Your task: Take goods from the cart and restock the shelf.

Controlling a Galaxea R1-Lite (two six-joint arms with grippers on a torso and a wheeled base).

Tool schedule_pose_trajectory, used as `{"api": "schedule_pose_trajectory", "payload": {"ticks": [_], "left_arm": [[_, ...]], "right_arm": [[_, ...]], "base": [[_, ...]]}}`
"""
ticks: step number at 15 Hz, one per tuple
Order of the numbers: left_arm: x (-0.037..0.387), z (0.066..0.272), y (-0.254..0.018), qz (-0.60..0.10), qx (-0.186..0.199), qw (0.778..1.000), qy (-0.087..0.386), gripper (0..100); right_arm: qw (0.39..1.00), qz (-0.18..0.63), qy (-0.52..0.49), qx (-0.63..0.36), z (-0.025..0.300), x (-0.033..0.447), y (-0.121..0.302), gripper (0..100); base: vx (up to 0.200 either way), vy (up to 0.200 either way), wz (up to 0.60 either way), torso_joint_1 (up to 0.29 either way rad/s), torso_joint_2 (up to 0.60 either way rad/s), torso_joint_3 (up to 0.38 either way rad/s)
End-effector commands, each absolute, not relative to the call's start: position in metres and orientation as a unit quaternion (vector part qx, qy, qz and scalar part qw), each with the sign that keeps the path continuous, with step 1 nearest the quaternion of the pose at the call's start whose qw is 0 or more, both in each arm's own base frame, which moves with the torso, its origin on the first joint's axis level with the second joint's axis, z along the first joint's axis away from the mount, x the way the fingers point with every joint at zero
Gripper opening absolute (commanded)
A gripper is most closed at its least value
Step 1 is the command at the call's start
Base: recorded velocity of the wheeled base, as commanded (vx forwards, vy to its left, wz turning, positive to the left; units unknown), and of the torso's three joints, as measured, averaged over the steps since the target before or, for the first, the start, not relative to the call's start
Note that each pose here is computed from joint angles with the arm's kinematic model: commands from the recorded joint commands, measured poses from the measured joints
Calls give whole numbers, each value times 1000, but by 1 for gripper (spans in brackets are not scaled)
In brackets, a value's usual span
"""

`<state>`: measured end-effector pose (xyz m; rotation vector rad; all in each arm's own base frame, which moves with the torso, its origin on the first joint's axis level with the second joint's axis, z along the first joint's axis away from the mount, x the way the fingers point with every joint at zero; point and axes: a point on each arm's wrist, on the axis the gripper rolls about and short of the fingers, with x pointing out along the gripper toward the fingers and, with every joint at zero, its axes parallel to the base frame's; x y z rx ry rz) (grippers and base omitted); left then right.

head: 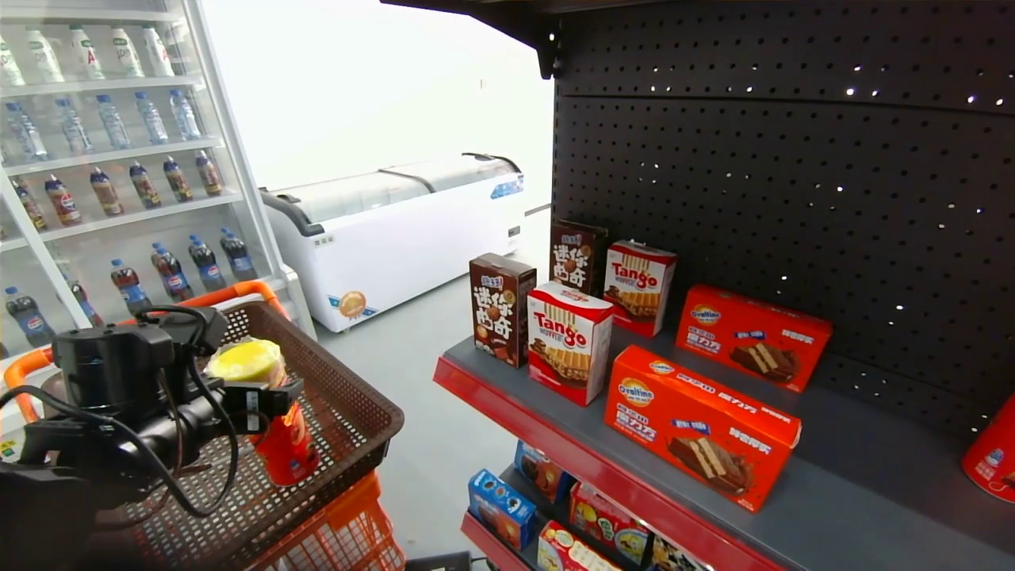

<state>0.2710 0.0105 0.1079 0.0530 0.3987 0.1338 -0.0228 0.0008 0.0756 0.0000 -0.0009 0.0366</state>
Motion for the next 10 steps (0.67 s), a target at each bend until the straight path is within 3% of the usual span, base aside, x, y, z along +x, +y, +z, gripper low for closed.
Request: {"api": "schedule_pose_trajectory", "payload": {"ticks": [1, 5, 10], "left_arm": [[296, 65, 10, 65, 29, 974, 216, 100], [307, 42, 10, 76, 31, 976, 200, 100], [310, 31, 10, 85, 33, 976, 198, 100]], "right_arm": [[1000, 18, -1, 0, 76, -23, 1, 100], [1000, 18, -1, 0, 76, -23, 1, 100], [1000, 18, -1, 0, 76, -23, 1, 100]], "base": [[0, 0, 0, 0, 0, 0], [0, 0, 0, 0, 0, 0], [0, 0, 0, 0, 0, 0]]}}
